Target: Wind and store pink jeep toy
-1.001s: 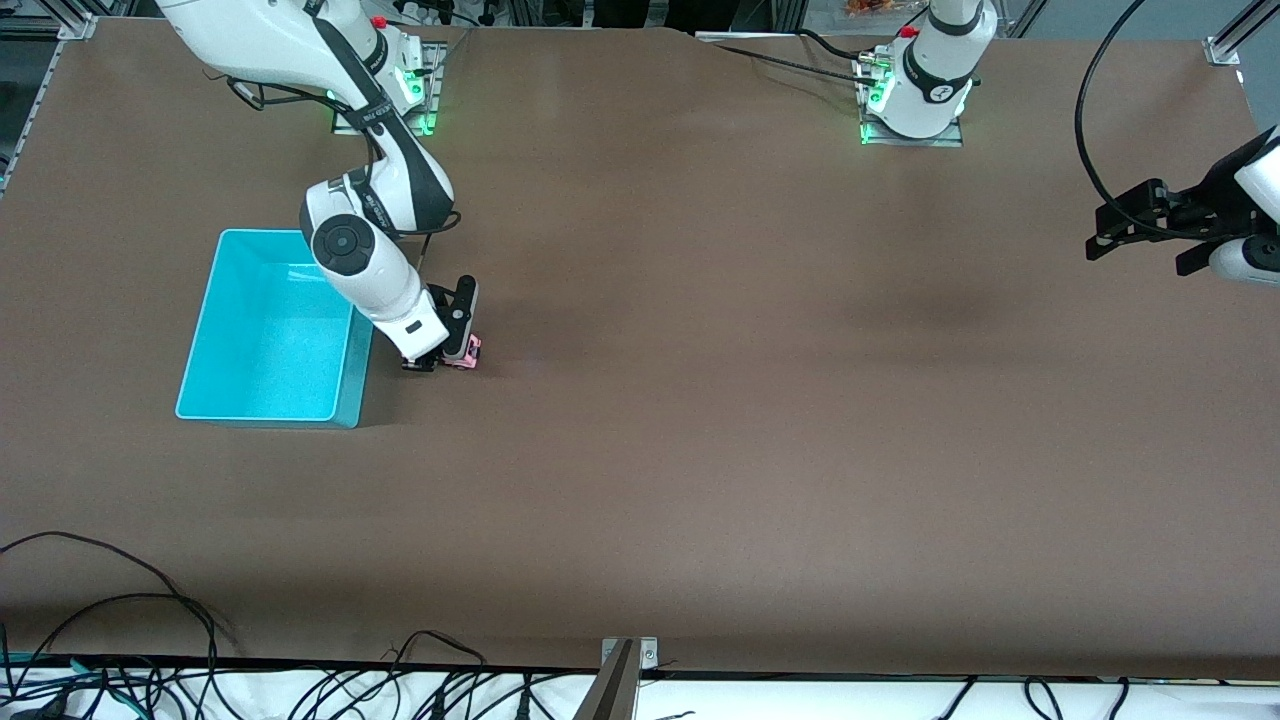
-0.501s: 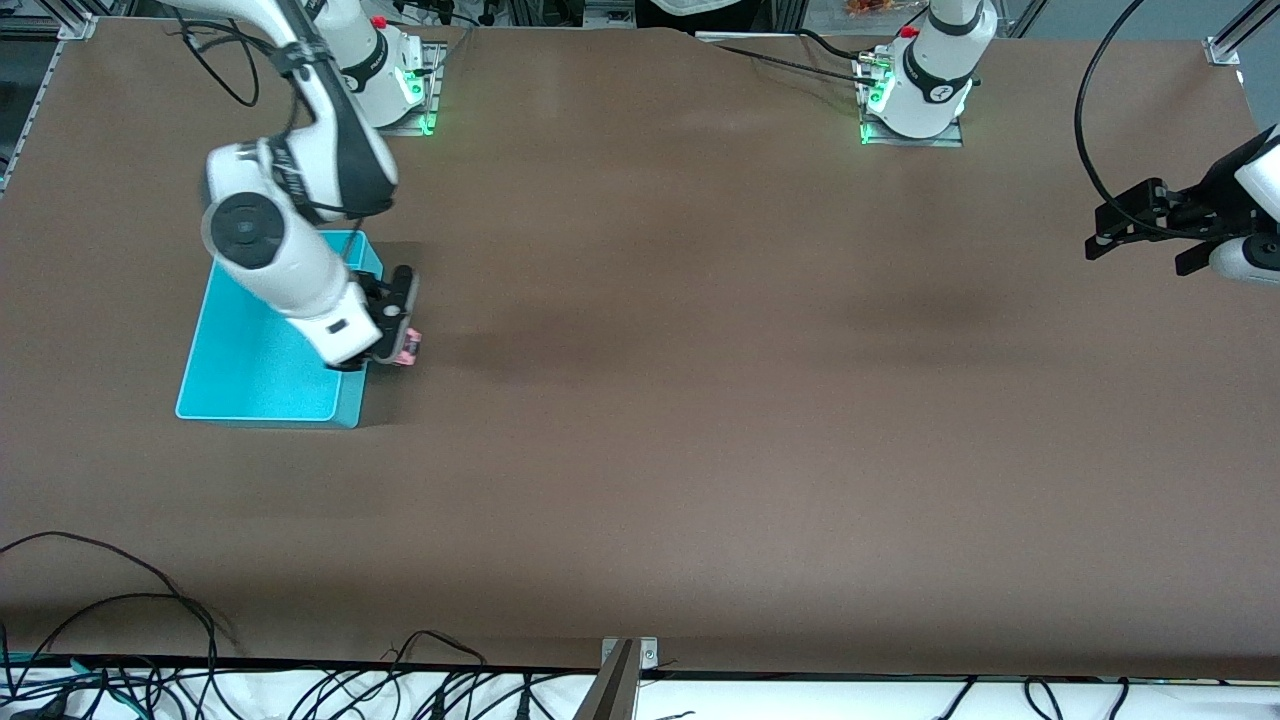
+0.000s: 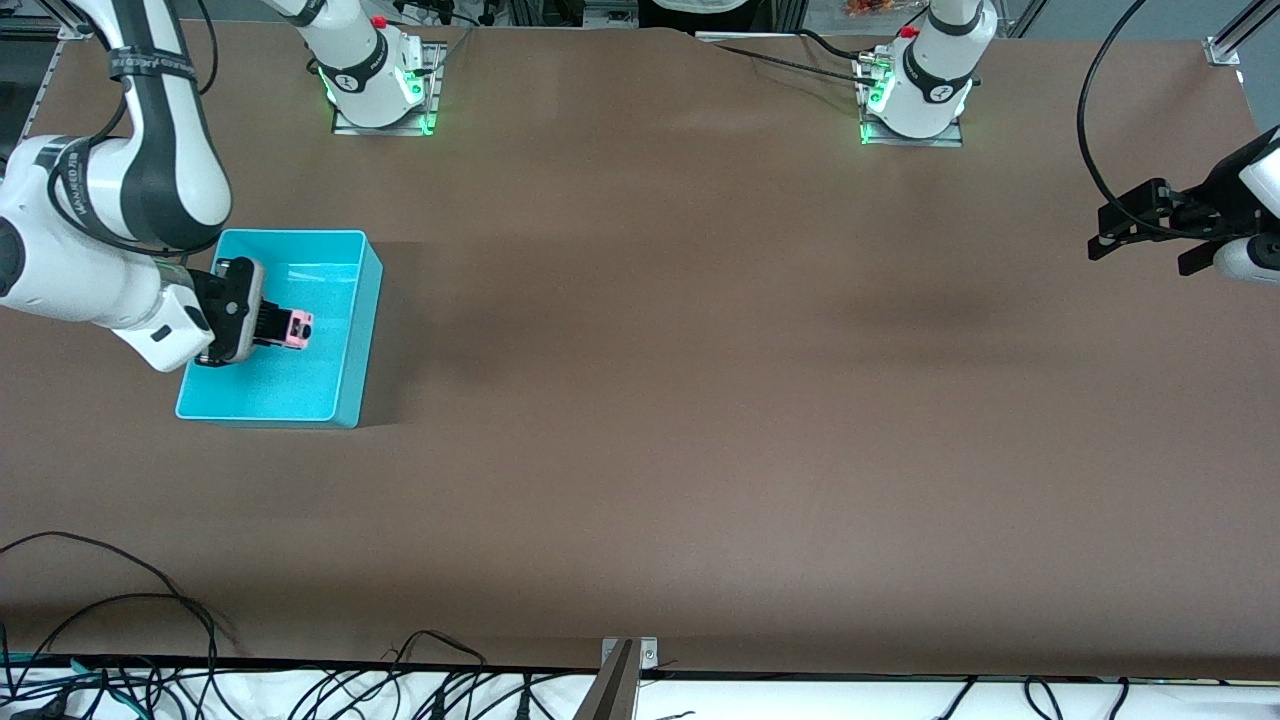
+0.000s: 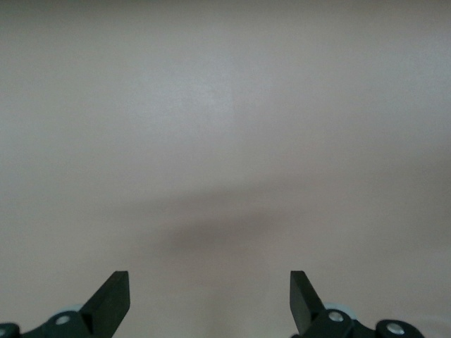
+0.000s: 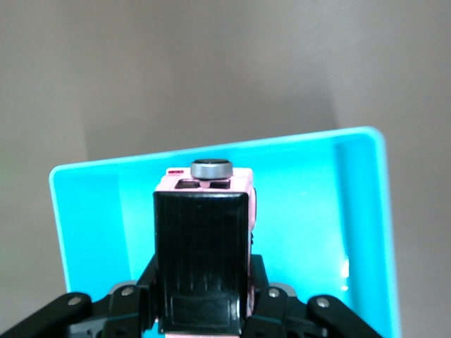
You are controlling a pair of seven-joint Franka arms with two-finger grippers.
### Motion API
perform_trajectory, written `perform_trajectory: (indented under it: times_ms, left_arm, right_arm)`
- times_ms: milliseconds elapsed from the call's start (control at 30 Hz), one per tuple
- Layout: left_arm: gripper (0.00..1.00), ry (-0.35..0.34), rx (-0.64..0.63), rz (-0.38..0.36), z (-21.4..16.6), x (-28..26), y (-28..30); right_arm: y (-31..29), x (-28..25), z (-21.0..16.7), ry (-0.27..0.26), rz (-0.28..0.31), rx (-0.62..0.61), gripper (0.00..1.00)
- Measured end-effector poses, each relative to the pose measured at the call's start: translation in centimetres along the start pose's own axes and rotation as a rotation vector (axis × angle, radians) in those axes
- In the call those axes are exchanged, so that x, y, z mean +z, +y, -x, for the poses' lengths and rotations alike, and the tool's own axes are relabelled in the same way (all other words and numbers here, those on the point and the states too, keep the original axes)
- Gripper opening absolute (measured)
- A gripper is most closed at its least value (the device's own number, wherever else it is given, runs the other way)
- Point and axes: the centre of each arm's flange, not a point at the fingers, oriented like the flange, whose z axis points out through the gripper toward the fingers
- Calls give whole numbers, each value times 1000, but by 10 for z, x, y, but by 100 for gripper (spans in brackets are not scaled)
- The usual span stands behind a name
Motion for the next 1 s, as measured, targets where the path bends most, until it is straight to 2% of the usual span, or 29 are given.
perform_trajectory:
  times_ms: [134,367,501,701,1001]
  left_arm:
    - [100,0,-4,0,0,0,-2]
    - [100,-4,-2,0,0,1,-1]
    - [100,-13,3,-19,-2,4,0]
    - [100,-28,16,-53,-3,8,6]
    - [100,-56,26,-54,0,11,12]
  right_arm:
    - [-9,27,13,-1,-26,19,51]
    - [-31,80,30,-1,19,-3,51]
    - [-44,105,37,-4,13,-11,51]
    - [-58,130,44,-9,14,-7,51]
    - [-71,150,47,-14,11,-13,51]
